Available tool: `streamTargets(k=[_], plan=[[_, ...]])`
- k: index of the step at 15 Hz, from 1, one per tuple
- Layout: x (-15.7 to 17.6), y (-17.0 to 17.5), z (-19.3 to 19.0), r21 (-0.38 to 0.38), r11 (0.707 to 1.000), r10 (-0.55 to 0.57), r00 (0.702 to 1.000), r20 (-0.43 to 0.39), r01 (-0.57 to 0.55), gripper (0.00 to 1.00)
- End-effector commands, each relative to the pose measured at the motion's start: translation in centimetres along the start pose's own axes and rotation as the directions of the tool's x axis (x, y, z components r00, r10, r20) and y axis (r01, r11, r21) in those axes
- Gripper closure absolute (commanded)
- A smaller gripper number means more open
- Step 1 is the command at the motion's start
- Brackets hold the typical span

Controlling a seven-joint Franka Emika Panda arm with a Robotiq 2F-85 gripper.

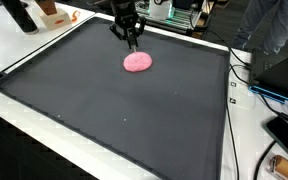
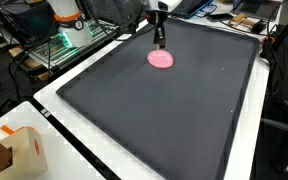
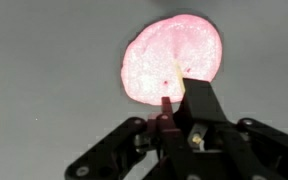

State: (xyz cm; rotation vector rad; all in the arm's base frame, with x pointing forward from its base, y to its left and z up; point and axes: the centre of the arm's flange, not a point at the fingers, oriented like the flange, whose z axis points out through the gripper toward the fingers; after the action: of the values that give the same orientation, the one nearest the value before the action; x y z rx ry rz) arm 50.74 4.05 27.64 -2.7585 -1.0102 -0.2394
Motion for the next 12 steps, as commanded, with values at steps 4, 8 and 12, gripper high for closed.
streamTargets(k=[4, 8, 12], plan=[[-0.9, 0.6, 1.5, 0.031, 1.0, 0.0, 0.999, -0.045, 0.001, 0.94], [-1.1, 0.8, 2.4, 0.022, 1.0, 0.002, 0.999, -0.043, -0.001, 0.94], [-1.0, 0.8, 3.0, 0.016, 1.0, 0.0, 0.999, -0.047, 0.001, 0.94]])
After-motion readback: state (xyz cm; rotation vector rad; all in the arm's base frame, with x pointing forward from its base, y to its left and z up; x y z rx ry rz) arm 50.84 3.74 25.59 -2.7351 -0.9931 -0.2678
